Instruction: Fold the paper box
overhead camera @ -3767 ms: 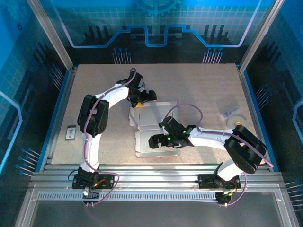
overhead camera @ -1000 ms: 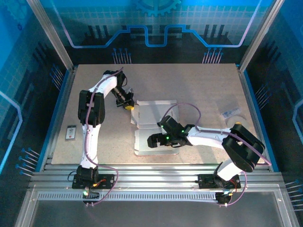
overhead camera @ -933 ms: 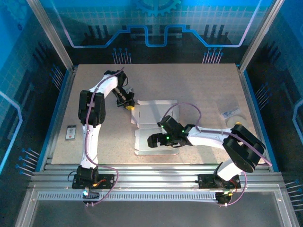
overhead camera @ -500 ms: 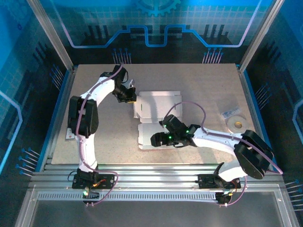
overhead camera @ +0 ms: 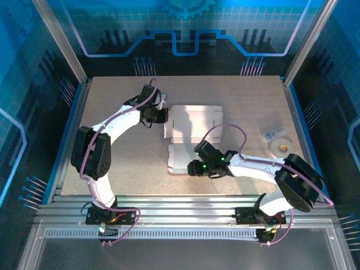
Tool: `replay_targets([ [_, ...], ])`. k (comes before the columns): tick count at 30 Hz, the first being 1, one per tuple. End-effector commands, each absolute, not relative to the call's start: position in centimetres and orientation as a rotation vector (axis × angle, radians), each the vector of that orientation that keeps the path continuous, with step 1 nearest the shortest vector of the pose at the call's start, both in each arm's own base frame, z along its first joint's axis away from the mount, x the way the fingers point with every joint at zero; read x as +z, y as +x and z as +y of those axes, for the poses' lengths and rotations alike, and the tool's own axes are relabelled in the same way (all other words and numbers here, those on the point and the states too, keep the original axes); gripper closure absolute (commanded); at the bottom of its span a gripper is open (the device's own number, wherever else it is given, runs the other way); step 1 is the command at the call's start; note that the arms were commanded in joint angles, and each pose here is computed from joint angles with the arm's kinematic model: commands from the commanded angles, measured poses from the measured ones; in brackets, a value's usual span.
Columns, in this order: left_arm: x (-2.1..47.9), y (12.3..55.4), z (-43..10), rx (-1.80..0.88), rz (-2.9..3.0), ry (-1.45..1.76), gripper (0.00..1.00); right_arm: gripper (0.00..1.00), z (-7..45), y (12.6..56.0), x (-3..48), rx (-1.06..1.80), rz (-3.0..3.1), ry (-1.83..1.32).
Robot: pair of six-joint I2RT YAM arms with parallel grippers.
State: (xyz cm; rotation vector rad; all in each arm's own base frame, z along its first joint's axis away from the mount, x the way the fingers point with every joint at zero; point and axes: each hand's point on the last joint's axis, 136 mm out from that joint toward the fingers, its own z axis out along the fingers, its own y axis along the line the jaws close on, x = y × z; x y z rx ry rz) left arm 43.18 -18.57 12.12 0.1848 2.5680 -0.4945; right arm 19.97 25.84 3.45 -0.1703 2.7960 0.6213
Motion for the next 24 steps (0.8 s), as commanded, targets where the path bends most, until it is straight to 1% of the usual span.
replay_targets([
  [1, 14.5, 43.6, -18.8, -0.467, 2.461, 0.185, 0.97, 0.53, 25.5, 19.8, 2.3, 0.576, 2.814, -0.146],
  [7, 13.7, 41.6, -19.3, -0.474, 2.456, 0.191, 0.97, 0.53, 26.2, 19.8, 1.7, 0.594, 2.825, -0.162],
  [14, 12.8, 39.4, -19.5, -0.511, 2.459, 0.178, 0.96, 0.55, 27.0, 20.0, 2.2, 0.641, 2.808, -0.187],
  [24, 11.2, 37.4, -19.3, -0.514, 2.469, 0.179, 0.94, 0.55, 28.5, 19.7, 3.0, 0.688, 2.788, -0.236],
])
